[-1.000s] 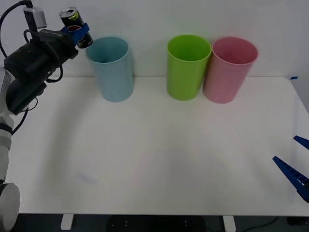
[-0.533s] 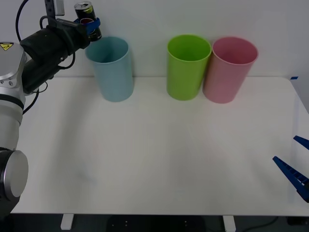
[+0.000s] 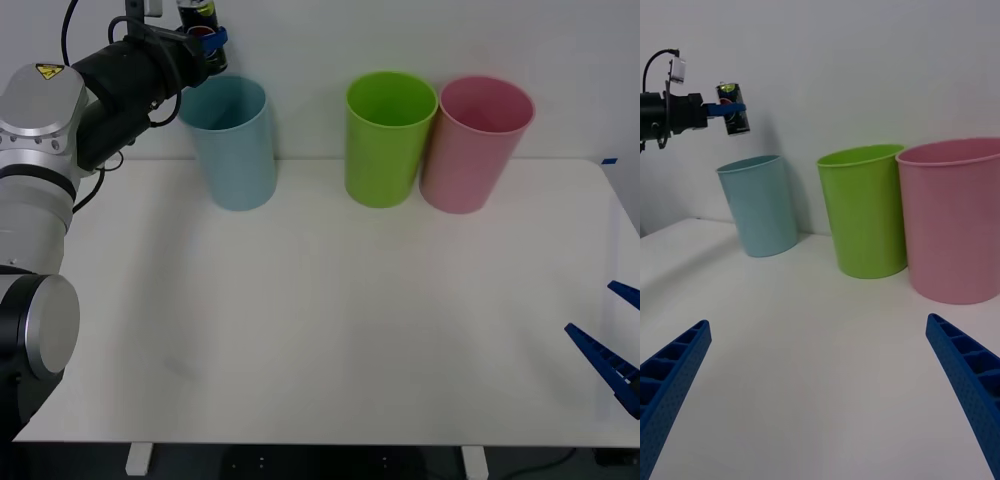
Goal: Grasp the object on the table and drop it into the matching bin: aluminum can to the light blue bin, PET bottle to the pink bin.
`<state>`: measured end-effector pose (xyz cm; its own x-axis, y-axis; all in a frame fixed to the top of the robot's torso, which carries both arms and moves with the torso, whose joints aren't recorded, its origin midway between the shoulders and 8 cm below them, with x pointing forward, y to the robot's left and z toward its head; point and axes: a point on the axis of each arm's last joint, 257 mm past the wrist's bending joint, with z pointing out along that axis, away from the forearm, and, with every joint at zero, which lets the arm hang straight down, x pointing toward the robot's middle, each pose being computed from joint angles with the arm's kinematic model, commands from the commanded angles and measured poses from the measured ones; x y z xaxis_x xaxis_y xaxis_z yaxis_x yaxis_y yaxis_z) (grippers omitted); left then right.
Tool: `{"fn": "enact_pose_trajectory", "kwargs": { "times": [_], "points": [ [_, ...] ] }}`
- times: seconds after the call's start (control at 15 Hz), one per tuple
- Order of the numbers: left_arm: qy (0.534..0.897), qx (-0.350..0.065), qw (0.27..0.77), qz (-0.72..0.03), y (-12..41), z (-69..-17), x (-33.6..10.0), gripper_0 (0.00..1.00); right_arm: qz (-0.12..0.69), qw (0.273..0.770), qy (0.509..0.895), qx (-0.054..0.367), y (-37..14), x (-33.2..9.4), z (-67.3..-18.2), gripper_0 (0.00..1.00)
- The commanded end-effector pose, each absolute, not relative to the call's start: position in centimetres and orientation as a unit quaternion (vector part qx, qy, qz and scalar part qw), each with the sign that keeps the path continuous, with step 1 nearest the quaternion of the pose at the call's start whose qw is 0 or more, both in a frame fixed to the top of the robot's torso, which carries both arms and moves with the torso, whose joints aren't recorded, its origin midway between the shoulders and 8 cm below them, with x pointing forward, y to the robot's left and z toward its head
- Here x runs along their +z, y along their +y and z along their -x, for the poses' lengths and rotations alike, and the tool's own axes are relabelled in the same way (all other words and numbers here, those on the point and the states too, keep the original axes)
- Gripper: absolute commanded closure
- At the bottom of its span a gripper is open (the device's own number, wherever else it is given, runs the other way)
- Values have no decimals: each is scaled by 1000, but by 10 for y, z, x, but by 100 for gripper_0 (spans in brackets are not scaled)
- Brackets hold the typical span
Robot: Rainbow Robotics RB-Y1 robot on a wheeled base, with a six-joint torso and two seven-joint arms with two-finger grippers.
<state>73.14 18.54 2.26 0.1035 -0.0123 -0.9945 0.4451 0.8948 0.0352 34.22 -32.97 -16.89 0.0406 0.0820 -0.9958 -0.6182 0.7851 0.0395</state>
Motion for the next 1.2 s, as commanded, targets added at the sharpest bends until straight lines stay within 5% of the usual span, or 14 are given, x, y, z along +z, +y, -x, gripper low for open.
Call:
{"fn": "enact_pose_trajectory", "kwargs": {
  "times": [0.07,0.13,0.2,0.27,0.33,1.2],
  "points": [
    [651,-156,724,-167,185,-731,21,100,208,691,645,253,-330,-169,-342,0],
    [651,-158,724,-167,184,-731,21,95,208,691,645,253,-330,-169,-342,0],
    [650,-157,724,-168,183,-731,22,78,208,691,645,253,-330,-169,-342,0],
    [649,-156,725,-170,182,-731,22,14,208,691,645,253,-330,-169,-342,0],
    [650,-155,724,-171,183,-731,21,0,208,691,645,253,-330,-169,-342,0],
    [644,-195,723,-157,190,-721,14,0,208,691,645,253,-330,-169,-342,0]
  ]
}}
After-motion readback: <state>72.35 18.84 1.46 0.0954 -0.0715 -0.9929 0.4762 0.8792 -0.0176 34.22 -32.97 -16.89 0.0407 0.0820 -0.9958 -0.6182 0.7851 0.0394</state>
